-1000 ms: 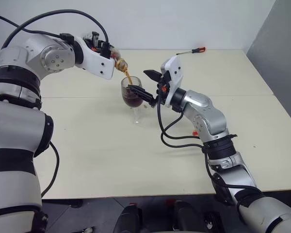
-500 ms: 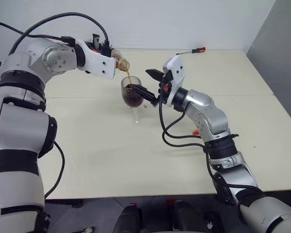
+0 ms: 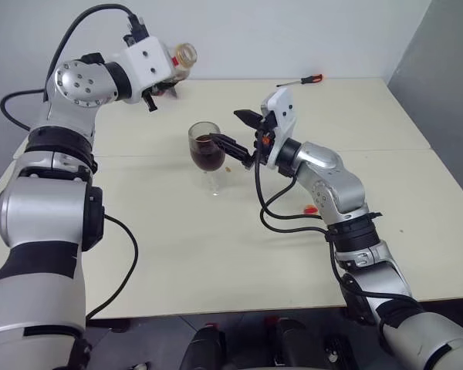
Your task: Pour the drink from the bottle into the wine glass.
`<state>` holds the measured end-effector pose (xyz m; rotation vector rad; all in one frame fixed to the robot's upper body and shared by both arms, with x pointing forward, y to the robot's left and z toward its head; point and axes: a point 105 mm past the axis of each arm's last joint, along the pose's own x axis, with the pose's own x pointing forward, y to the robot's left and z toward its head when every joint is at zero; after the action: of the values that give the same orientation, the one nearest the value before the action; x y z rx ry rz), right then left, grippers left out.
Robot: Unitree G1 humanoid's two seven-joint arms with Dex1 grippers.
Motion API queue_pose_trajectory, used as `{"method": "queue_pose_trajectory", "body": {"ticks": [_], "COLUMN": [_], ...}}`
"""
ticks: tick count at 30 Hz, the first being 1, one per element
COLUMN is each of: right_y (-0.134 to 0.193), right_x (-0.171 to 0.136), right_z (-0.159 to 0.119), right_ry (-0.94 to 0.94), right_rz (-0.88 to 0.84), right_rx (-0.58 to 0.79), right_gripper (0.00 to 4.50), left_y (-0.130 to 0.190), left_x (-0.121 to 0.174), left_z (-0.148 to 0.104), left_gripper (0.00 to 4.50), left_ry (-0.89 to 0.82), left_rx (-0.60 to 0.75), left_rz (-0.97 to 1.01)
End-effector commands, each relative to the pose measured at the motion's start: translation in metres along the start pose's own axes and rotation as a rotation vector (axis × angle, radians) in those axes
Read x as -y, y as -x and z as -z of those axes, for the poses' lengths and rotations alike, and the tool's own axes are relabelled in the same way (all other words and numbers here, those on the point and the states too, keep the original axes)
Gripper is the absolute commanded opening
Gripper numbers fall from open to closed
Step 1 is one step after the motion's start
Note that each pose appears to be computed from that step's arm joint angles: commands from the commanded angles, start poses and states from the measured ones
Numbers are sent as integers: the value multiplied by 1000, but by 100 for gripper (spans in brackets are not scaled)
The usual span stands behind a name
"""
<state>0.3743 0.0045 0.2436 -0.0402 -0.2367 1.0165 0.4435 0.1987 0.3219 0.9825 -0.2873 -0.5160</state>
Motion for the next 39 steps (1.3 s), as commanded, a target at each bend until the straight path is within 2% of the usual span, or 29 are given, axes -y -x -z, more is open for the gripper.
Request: {"method": "queue_pose_trajectory", "body": {"ticks": [1, 4, 8, 12, 15, 18, 22, 24, 27, 34, 35, 39], "right_y": [12, 29, 57, 85, 102, 116, 118, 116, 112, 107, 107, 104], "right_x": [-9, -17, -29, -51, -68, -77, -80, -81, -80, -74, -72, -70], "right_z": [-13, -4, 12, 9, 15, 35, 49, 48, 45, 39, 39, 39], "right_ry": [40, 103, 94, 69, 61, 86, 64, 54, 54, 67, 66, 66], "right_rz": [-51, -103, -161, -253, -318, -348, -317, -299, -274, -241, -234, -232], "right_rx": [38, -5, -46, -28, -51, -120, -131, -118, -98, -83, -81, -81], "right_gripper": [450, 450, 450, 450, 450, 450, 450, 450, 450, 450, 450, 450], "left_y": [13, 22, 34, 60, 74, 81, 84, 84, 83, 90, 92, 92], "left_x": [-23, -26, 3, 13, 29, 52, 81, 94, 111, 132, 133, 136], "left_z": [1, 18, 54, 91, 106, 114, 123, 123, 122, 132, 133, 135], "left_gripper": [99, 99, 99, 99, 99, 99, 99, 99, 99, 99, 168, 288], "left_ry": [164, 306, 401, 640, 696, 757, 837, 821, 886, 931, 933, 919], "left_rx": [64, 69, 13, -36, -81, -96, -107, -117, -103, -150, -155, -179], "left_rz": [-158, -269, -312, -527, -594, -620, -630, -610, -624, -643, -645, -628]}}
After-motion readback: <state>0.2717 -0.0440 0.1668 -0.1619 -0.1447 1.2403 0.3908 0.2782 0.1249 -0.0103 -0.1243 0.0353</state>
